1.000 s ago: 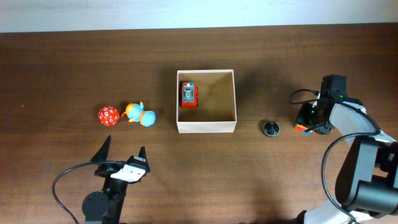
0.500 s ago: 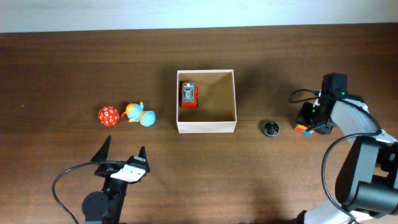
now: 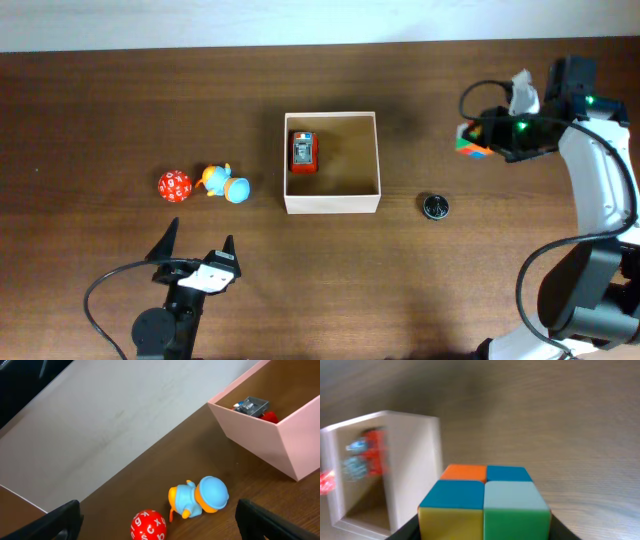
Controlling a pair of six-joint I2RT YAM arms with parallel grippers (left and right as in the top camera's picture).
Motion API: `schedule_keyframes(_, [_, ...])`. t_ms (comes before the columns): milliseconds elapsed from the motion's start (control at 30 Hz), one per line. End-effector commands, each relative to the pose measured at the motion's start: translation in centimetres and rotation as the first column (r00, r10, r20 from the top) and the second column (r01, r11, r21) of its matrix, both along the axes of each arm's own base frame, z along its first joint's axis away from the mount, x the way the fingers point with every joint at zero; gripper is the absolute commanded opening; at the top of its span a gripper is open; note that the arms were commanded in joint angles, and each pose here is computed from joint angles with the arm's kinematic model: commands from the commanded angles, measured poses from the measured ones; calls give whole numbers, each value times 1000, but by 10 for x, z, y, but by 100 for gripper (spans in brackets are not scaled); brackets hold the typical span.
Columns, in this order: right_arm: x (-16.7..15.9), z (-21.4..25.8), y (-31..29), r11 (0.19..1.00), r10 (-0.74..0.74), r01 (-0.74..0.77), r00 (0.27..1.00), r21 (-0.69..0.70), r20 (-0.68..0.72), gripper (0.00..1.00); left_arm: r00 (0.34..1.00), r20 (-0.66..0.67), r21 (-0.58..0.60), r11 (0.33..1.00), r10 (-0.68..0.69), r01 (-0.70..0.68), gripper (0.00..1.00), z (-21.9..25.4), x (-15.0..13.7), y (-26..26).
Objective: Pack container
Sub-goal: 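Carry the cube left and lower it into the box beside the truck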
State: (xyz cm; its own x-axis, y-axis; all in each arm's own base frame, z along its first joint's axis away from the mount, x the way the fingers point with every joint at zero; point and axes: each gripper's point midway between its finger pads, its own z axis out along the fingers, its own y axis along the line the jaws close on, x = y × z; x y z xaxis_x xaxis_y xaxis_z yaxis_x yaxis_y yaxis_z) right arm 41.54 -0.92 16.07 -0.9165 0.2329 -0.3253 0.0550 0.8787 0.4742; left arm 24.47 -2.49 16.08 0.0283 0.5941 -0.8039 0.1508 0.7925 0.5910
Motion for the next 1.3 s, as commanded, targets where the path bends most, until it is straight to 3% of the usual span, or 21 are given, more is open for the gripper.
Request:
schedule_keyframes(0, [3, 51, 71, 949, 265, -291, 944, 121, 197, 47, 1000, 2, -5, 1000, 14, -14, 99, -1, 0, 3])
schedule_keyframes(200, [-4, 67, 158, 865, 447, -491, 849, 106, 282, 47, 1000, 2, -5, 1000, 14, -14, 99, -1, 0, 3])
schedule_keyframes(433, [15, 44, 207, 931, 357, -327, 907, -161, 225, 47, 1000, 2, -5, 1000, 14, -14, 99, -1, 0, 3])
schedule_keyframes(667, [16, 0, 230, 883, 326, -240, 932, -403, 158, 47, 1000, 2, -5, 1000, 14, -14, 99, -1, 0, 3])
schedule_keyframes(967, [22, -62, 231, 855, 227, -166, 972, -491, 65, 47, 1000, 2, -5, 1000, 14, -14, 99, -1, 0, 3])
schedule_keyframes(1267, [34, -74, 219, 815, 202, -123, 976, -567, 79, 47, 1000, 2, -5, 1000, 14, -14, 99, -1, 0, 3])
